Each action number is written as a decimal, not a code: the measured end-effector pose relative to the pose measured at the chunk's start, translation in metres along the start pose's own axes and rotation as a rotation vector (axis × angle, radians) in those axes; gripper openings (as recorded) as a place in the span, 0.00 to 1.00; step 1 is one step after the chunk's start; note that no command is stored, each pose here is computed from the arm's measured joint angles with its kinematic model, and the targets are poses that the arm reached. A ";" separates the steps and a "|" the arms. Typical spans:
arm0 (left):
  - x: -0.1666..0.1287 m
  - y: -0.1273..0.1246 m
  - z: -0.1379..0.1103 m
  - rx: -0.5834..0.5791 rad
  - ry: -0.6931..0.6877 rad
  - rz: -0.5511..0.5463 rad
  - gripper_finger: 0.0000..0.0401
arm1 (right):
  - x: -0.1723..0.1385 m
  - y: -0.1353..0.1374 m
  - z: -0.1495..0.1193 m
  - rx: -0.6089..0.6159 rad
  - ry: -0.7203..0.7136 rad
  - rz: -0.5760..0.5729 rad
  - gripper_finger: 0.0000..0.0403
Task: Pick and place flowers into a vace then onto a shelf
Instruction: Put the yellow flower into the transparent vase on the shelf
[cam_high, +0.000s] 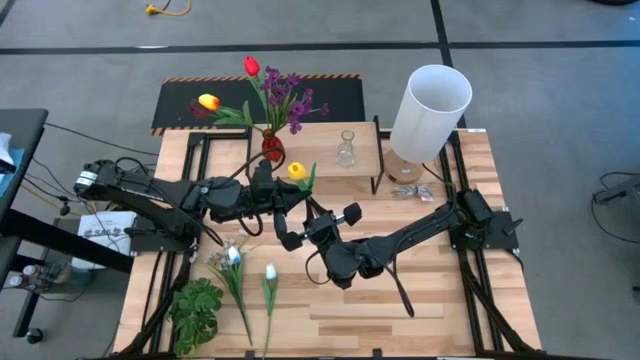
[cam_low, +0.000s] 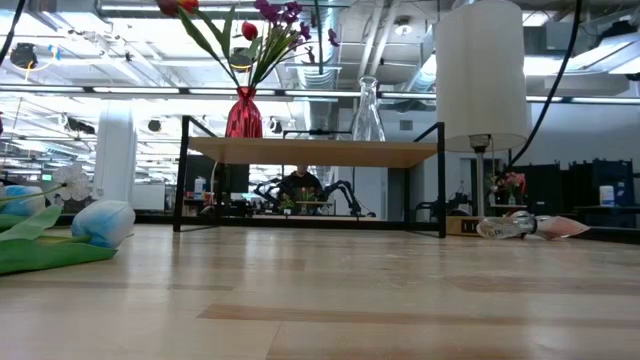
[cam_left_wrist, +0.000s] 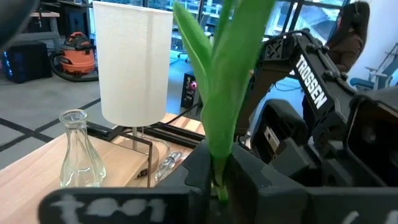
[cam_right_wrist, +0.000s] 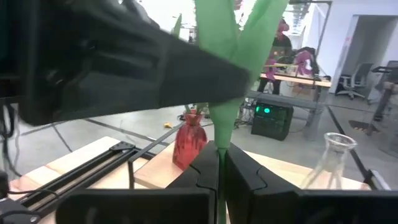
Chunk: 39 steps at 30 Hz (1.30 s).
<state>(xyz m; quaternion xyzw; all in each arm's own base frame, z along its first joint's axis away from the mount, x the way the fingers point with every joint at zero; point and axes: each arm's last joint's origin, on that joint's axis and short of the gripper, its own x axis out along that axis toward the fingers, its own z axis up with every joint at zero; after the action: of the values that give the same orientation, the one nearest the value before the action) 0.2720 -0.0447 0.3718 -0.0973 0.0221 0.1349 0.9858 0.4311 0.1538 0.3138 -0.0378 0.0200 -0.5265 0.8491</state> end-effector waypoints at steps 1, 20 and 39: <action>0.000 0.000 0.000 0.009 0.005 -0.005 0.08 | 0.000 0.000 0.000 0.000 0.002 -0.009 0.01; -0.047 0.014 0.005 -0.011 0.195 -0.106 0.48 | -0.040 0.001 0.001 -0.138 0.001 0.030 0.00; -0.100 0.036 -0.004 0.085 0.433 -0.051 0.49 | -0.061 0.012 -0.047 0.122 0.309 0.637 0.00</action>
<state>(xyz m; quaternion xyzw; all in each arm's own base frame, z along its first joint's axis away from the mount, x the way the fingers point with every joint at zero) 0.1654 -0.0376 0.3681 -0.0827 0.2363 0.0848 0.9644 0.4115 0.2119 0.2654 0.1009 0.1275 -0.2351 0.9583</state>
